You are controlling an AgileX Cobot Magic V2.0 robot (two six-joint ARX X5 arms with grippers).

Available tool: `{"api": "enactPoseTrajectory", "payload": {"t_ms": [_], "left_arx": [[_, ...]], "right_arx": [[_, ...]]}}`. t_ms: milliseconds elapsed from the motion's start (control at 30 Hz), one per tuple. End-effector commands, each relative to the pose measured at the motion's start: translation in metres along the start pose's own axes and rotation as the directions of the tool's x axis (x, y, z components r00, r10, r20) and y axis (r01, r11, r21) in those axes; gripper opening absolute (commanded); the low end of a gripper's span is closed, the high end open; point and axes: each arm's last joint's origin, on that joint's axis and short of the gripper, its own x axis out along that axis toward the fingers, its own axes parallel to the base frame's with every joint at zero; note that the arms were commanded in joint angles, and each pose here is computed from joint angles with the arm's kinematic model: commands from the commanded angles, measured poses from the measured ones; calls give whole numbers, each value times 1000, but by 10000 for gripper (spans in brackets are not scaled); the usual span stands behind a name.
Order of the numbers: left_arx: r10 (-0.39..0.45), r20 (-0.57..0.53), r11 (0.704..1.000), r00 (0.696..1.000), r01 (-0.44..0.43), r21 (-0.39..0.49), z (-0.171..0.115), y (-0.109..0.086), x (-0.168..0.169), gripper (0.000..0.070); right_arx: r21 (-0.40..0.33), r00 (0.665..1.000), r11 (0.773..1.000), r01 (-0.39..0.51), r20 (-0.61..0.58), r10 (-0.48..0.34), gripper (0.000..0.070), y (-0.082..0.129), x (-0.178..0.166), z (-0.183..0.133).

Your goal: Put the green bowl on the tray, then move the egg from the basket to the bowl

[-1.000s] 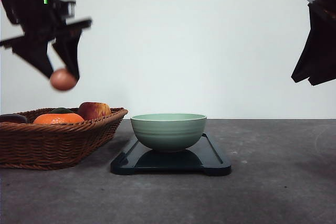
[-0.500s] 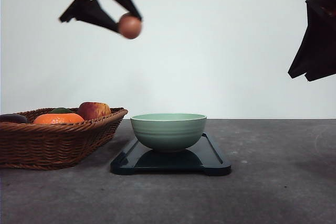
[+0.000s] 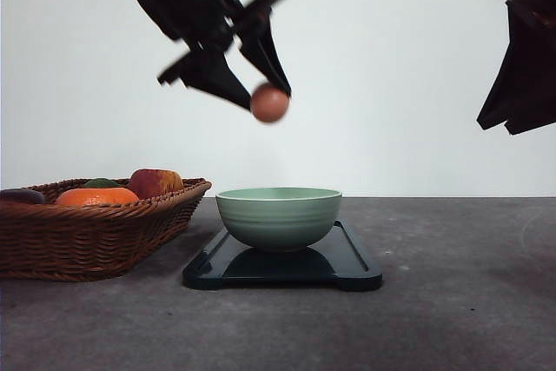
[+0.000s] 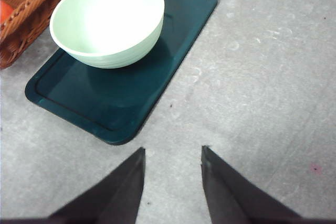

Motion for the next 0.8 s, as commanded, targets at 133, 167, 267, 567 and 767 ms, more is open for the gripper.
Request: {"api": "enactPoseTrajectory", "payload": {"t_ms": [133, 167, 267, 567, 767], "left_arx": [[-2, -60, 1000, 998, 2, -1, -10, 1, 34, 152], [0, -73, 1000, 997, 0, -3, -12, 3, 39, 151], [5, -104, 1000, 995, -6, -8, -19, 7, 52, 151], [52, -173, 998, 983, -54, -10, -36, 18, 79, 151], [66, -208, 997, 976, -71, -15, -44, 22, 91, 151]], "right_arx": [[6, 1000, 1000, -6, 5, 5, 209, 1, 1, 2], [6, 1000, 1000, -5, 5, 5, 209, 1, 1, 2], [6, 1000, 1000, -5, 4, 5, 209, 1, 1, 1], [8, 1000, 1000, -4, -4, 4, 209, 1, 1, 1], [8, 1000, 1000, -4, -4, 4, 209, 1, 1, 1]]}}
